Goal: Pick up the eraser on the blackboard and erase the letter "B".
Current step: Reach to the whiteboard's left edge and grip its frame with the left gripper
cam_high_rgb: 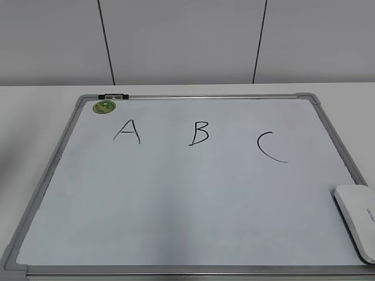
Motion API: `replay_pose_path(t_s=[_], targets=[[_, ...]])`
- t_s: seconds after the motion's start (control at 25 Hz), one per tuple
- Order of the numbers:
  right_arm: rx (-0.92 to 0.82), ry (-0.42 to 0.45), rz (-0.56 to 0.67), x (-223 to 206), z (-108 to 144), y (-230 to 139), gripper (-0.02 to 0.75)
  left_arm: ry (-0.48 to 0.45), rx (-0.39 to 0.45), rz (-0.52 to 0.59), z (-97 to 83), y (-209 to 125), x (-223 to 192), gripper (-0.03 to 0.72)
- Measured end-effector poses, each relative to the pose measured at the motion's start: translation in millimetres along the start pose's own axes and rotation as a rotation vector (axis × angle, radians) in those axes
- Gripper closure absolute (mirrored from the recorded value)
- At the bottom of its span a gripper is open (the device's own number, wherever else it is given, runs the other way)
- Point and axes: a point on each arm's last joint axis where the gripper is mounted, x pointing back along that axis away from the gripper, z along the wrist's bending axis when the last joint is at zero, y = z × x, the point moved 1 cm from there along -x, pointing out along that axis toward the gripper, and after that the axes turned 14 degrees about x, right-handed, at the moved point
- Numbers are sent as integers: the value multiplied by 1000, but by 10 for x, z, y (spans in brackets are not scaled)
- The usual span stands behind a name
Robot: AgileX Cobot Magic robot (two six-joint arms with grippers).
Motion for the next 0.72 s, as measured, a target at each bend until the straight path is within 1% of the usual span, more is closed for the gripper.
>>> replay_pose_path(t_s=[0.08,0.24,0.4,0.6,0.72], targets=[[0,0,0,0,0,0,165,22,6,93,-7,96,-227,137],[0,0,0,0,0,0,165,54,8,235,-5,246,-669,137],[0,0,0,0,0,0,165,78,-1,334,32,297,-1103,139],[0,0,0,0,0,0,165,94,4,417,78,312,-1563,144],[0,0,0,0,0,0,165,92,-3,450,93,324,-1777,186]])
